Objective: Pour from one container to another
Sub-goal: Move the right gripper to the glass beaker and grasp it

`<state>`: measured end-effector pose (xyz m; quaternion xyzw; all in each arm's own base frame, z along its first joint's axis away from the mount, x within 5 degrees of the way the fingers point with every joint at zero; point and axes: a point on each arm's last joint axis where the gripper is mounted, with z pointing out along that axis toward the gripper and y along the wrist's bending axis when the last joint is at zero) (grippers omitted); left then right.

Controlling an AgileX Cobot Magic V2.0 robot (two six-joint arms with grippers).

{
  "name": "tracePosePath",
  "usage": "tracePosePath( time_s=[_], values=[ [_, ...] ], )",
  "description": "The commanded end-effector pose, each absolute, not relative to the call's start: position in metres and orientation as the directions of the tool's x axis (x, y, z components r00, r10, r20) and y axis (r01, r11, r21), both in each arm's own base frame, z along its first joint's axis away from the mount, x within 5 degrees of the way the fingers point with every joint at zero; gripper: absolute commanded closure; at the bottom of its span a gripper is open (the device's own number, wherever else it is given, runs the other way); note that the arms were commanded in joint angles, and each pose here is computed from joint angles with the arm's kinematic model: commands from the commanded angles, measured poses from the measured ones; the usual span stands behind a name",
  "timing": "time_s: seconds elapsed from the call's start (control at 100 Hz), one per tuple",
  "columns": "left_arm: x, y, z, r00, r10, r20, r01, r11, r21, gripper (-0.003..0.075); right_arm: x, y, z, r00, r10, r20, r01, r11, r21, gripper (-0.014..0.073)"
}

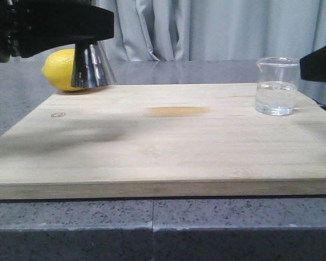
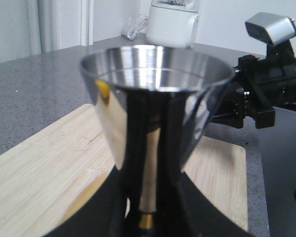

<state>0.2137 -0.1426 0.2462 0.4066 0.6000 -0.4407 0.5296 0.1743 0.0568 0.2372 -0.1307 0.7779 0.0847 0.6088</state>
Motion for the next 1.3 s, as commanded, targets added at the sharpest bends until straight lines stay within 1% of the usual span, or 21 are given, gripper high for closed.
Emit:
tracePosePath(
  time_s=[0.0, 0.28, 0.49, 0.85, 1.07, 1.29],
  values=[
    [0.212, -0.143, 0.269, -0.055, -0.081, -0.995, 0.965, 0.253, -0.074, 0.0739, 0.185, 0.061, 0.247, -0.116, -0.08, -0.99, -0.304, 0.952, -0.042, 0.0156],
    [0.212, -0.143, 0.269, -0.057, -0.074, -0.996, 0.966, 0.249, -0.073, 0.0739, 0.198, 0.08, 0.233, -0.08, -0.085, -0.993, -0.363, 0.93, -0.05, 0.0156],
    [0.211, -0.143, 0.268, -0.056, -0.062, -0.996, 0.967, 0.245, -0.07, 0.0739, 0.203, 0.082, 0.228, -0.07, -0.082, -0.994, -0.361, 0.931, -0.052, 0.0156],
    [0.211, -0.143, 0.267, -0.061, -0.056, -0.997, 0.968, 0.241, -0.073, 0.0739, 0.204, 0.082, 0.23, -0.051, -0.075, -0.996, -0.357, 0.933, -0.052, 0.0156],
    [0.211, -0.143, 0.267, -0.061, -0.054, -0.997, 0.968, 0.24, -0.072, 0.0739, 0.21, 0.084, 0.222, -0.048, -0.078, -0.996, -0.355, 0.933, -0.056, 0.0156],
    [0.211, -0.143, 0.267, -0.061, -0.052, -0.997, 0.969, 0.238, -0.071, 0.0739, 0.217, 0.086, 0.216, -0.015, -0.068, -0.998, -0.35, 0.935, -0.059, 0.0158]
  ],
)
